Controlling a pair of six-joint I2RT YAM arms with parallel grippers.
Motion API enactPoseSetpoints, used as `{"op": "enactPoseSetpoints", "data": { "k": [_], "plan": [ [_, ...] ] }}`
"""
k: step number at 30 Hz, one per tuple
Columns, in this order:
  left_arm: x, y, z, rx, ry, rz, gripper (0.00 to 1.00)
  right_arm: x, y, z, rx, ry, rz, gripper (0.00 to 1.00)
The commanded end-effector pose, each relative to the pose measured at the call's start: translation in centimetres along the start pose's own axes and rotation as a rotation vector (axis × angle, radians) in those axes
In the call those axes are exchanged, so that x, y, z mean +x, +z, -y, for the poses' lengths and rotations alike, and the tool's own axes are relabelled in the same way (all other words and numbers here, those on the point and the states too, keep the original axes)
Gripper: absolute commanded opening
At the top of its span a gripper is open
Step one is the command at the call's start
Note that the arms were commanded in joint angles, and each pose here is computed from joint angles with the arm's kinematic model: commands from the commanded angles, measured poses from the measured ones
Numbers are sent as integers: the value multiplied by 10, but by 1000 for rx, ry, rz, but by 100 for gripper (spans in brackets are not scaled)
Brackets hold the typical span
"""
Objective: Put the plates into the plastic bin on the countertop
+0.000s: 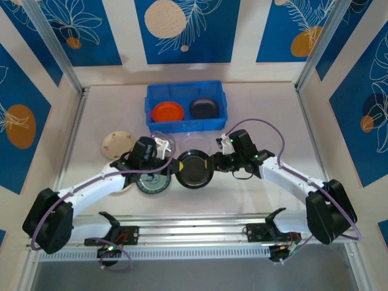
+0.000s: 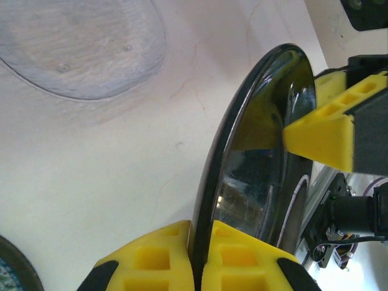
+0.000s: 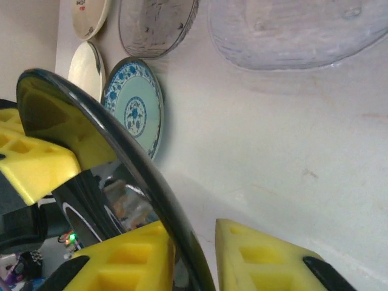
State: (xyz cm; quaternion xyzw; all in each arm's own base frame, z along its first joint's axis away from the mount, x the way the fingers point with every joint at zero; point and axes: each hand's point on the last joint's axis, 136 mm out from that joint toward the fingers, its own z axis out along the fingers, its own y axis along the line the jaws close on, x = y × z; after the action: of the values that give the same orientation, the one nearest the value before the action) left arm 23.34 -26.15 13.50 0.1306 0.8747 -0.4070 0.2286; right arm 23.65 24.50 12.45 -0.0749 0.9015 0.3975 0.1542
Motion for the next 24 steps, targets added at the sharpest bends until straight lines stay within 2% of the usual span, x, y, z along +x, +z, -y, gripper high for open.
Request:
{"op": "enactPoseSetpoints", "data": {
  "k": [1, 2, 5, 6, 7, 8, 12, 15, 19, 24],
  "plan": [
    [-9, -7, 19, 75, 34, 14, 0, -19, -4, -22, -50, -61, 35, 3],
    [-10, -8, 16, 62, 31, 17, 1, -22, -6, -23, -44, -65, 42, 0],
    [-11, -15, 3, -6, 30, 40, 47, -39, -12, -18, 19, -56, 78, 0],
    [-12, -18, -2, -37, 36, 58, 72, -48, -15, -15, 50, -48, 95, 0],
    [-13, -21, -5, -57, 49, 77, 82, -60, -18, -13, 76, -38, 115, 0],
    [-14, -23, -7, -70, 59, 89, 88, -70, -21, -14, 90, -38, 133, 0],
    [-22, -31, -16, -140, 76, 136, 100, -125, -27, -20, 156, -36, 205, 0],
    [-31, -38, -21, -163, 69, 206, 100, -170, -23, -33, 158, -41, 238, 0],
    [-44, -39, -20, -97, 6, 258, 100, -228, -9, -45, 156, -53, 274, 0],
    [-55, -45, -23, -5, -84, 338, 100, -280, 16, -42, 141, -39, 279, 0]
  ]
}}
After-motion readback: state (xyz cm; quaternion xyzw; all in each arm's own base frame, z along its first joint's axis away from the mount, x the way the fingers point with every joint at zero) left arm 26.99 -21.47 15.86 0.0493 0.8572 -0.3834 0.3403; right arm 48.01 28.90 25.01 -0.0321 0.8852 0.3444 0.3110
